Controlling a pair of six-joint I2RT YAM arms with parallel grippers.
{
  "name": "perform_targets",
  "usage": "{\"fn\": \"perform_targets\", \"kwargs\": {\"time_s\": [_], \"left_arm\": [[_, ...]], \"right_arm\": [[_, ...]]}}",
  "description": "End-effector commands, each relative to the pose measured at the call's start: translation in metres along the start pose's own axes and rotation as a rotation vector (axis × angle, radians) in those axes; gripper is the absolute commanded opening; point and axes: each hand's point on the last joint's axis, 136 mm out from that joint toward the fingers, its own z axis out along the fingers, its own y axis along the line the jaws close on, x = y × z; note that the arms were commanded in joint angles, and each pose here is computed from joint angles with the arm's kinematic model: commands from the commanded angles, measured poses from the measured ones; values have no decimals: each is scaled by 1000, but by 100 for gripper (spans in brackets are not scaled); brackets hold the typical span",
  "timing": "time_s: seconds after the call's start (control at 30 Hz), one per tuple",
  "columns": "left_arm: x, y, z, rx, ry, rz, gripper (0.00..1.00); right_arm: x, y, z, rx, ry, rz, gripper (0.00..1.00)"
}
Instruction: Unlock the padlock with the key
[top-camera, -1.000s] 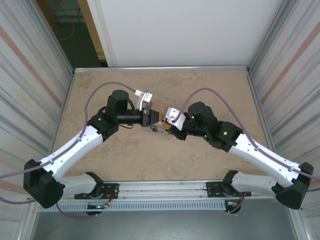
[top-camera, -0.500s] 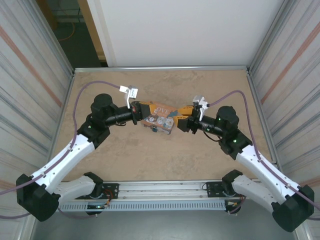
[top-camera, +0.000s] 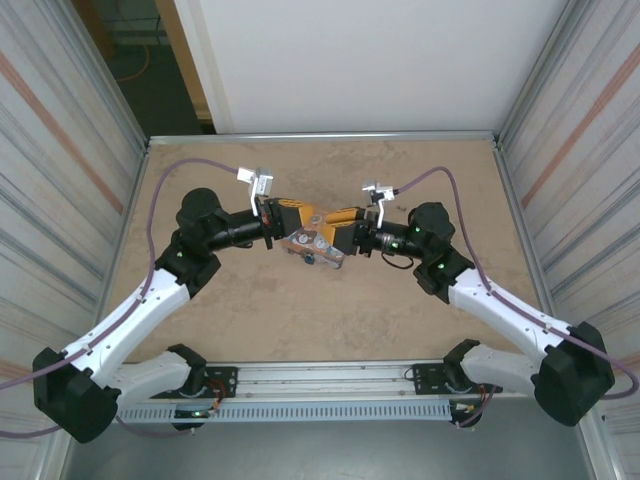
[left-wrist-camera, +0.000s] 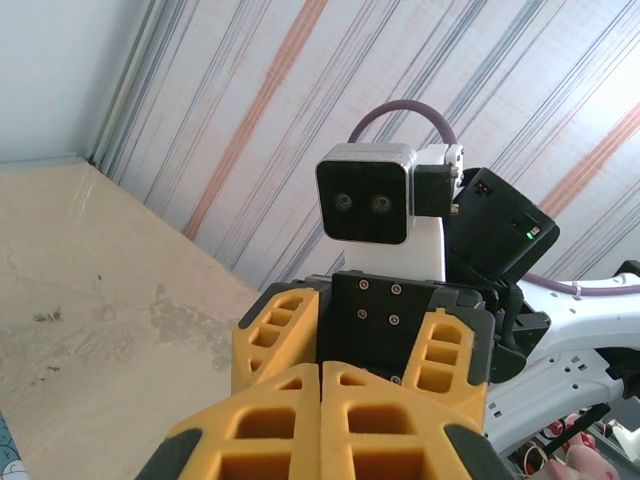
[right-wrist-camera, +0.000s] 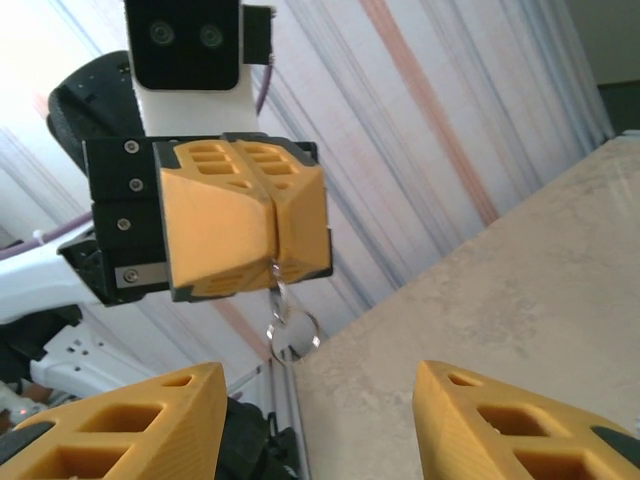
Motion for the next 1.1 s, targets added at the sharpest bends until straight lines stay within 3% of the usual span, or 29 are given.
{"fn": "perform_targets", "kwargs": {"time_s": [0.0,1.07], "left_arm": [[-2,-10,-3,40,-12,16,0],[-2,-5,-4,26,-36,-6,0]], "right_arm": [[-21,26,8,-90,-32,-31,50],[-11,17,20,-83,23,17,25]]}}
